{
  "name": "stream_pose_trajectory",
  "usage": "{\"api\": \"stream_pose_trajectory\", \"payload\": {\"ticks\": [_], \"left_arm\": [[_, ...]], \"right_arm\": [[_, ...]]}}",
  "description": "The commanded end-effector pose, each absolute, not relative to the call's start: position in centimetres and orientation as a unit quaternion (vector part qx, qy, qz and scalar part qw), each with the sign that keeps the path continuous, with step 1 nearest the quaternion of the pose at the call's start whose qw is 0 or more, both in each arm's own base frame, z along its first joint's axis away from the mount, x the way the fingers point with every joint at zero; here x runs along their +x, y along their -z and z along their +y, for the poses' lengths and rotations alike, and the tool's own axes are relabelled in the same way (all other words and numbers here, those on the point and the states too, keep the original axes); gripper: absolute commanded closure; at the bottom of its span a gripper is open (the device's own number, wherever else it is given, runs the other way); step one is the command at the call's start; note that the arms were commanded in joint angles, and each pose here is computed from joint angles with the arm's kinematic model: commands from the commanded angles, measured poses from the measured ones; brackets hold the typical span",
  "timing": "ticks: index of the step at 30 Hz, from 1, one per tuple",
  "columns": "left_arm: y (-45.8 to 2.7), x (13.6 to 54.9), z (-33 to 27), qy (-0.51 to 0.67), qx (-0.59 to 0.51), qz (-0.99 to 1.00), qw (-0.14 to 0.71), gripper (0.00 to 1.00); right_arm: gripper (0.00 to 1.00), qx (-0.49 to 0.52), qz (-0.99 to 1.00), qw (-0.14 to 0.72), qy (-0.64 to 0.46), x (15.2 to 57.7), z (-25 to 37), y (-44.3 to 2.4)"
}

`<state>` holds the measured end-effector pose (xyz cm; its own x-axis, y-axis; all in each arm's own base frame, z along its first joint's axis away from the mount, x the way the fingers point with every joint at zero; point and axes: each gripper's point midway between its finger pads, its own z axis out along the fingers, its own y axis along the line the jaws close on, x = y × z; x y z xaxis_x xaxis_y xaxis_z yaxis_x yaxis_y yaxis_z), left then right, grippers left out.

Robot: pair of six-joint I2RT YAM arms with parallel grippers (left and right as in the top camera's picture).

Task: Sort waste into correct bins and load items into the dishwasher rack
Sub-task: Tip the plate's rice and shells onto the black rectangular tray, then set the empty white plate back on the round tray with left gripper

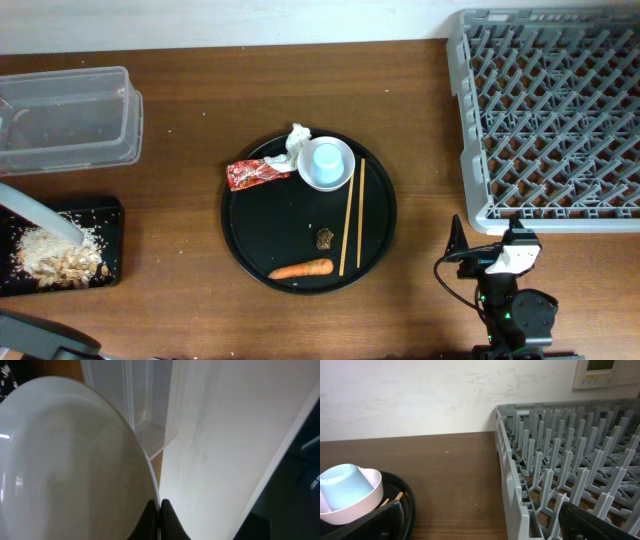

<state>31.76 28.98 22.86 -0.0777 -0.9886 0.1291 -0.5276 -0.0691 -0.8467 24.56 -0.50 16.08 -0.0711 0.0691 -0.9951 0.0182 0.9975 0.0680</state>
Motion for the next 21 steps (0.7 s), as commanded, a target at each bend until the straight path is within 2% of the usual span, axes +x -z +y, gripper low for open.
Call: {"api": "stream_pose_trajectory", "payload": {"ticks": [1,5,9,11,15,19,21], "left_arm": [[-25.5,31.8,26.3,0.467,-0.590,0.601,0.270,0.99],[-26.2,32.7,24.9,0.463,-0.551,0.633,0.286,0.99],[-28.0,33.9,20.6,0.438,-0.479,0.697,0.303,0.99],[-29.4,35.0,16.3,0.424,-0.433,0.735,0.302,0.99],[-28.7,36.1,7.2,0.309,-0.351,0.839,0.278,0.99],[-23.9,35.8,-3.1,0.146,-0.226,0.939,0.213,0.99],[-22.4,35.8,-6.7,0.115,-0.174,0.958,0.198,0.99]], "right_arm": [[0.02,0.032,0.733,0.679,-0.012,24.6,-0.8,-15.6],[0.02,0.032,0.733,0.679,-0.012,24.6,-0.8,-15.6],[0.02,0.032,0.733,0.679,-0.012,24.6,-0.8,-15.6],[0.02,0.032,0.733,0.679,-0.012,24.6,-0.8,-15.6],[0.02,0.032,0.733,0.679,-0.012,24.6,-0.8,-15.6],[0.02,0.032,0.733,0.679,-0.012,24.6,-0.8,-15.6],[0.02,0.032,0.733,0.679,-0.012,24.6,-0.8,-15.6]]}}
